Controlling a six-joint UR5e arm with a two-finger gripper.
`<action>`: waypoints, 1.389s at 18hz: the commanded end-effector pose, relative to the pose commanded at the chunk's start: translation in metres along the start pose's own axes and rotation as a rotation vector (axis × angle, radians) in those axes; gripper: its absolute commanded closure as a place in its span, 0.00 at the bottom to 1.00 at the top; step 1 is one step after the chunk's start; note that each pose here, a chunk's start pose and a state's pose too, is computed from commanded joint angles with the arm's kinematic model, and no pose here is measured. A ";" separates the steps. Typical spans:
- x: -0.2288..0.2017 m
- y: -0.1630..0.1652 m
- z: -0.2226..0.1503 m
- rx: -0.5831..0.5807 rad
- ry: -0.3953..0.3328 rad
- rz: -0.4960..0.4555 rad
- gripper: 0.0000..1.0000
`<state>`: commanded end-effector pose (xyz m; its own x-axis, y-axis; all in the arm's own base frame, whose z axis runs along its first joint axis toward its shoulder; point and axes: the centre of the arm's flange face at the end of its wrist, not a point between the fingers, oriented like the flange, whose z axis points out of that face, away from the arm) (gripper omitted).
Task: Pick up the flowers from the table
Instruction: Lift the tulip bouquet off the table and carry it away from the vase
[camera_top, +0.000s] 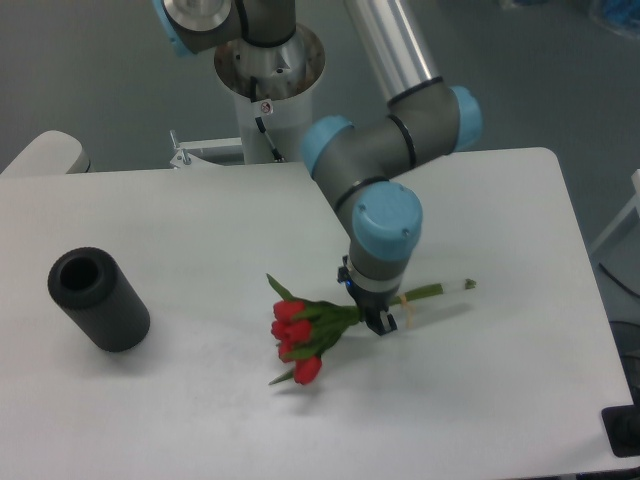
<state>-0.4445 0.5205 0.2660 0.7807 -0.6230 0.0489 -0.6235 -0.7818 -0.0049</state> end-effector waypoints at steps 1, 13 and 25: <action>-0.007 0.000 0.000 0.000 0.005 -0.003 0.94; -0.054 -0.004 -0.003 -0.033 -0.044 -0.048 0.94; -0.053 -0.005 -0.001 -0.035 -0.044 -0.045 0.93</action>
<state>-0.4831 0.5577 0.2644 0.8086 -0.5883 0.0046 -0.5881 -0.8082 0.0309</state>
